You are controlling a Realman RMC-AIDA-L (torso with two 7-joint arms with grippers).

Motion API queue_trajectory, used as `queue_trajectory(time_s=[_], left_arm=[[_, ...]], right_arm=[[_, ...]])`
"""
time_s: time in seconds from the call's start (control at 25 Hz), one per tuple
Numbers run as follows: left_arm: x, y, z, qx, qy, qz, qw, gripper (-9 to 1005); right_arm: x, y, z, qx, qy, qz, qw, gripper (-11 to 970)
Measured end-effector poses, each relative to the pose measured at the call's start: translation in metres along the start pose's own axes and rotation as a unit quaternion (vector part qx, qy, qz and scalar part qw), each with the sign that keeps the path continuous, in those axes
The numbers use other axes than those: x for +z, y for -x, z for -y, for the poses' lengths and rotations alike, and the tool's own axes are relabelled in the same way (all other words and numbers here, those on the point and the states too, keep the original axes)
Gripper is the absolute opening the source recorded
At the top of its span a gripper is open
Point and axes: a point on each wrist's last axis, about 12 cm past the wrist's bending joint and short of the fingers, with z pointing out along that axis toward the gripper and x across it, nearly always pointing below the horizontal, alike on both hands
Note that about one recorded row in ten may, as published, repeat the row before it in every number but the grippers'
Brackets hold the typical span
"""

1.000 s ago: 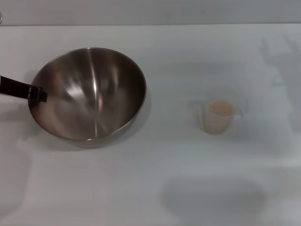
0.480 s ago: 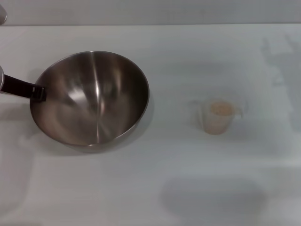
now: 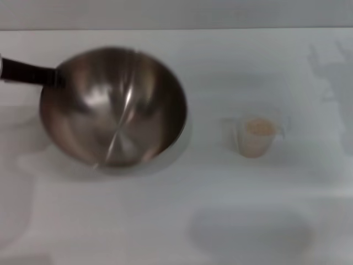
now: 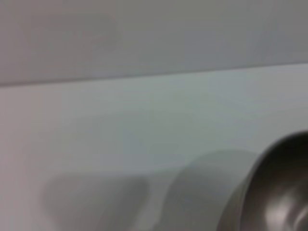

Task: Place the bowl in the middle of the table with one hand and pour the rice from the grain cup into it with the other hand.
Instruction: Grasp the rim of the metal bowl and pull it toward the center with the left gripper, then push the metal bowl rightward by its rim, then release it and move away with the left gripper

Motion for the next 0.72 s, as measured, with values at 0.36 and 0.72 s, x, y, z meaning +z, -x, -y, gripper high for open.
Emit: queue_trajectory(time_s=[0.36, 0.72], left_arm=[[0.008, 0.028, 0.031, 0.046, -0.026, 0.008, 0.999, 45], [0.023, 0.033, 0.053, 0.065, -0.054, -0.006, 0.996, 46]], right_arm=[[-0.002, 0.000, 0.001, -0.001, -0.002, -0.002, 1.000, 638], [-0.002, 0.000, 0.001, -0.001, -0.002, -0.002, 1.000, 638]])
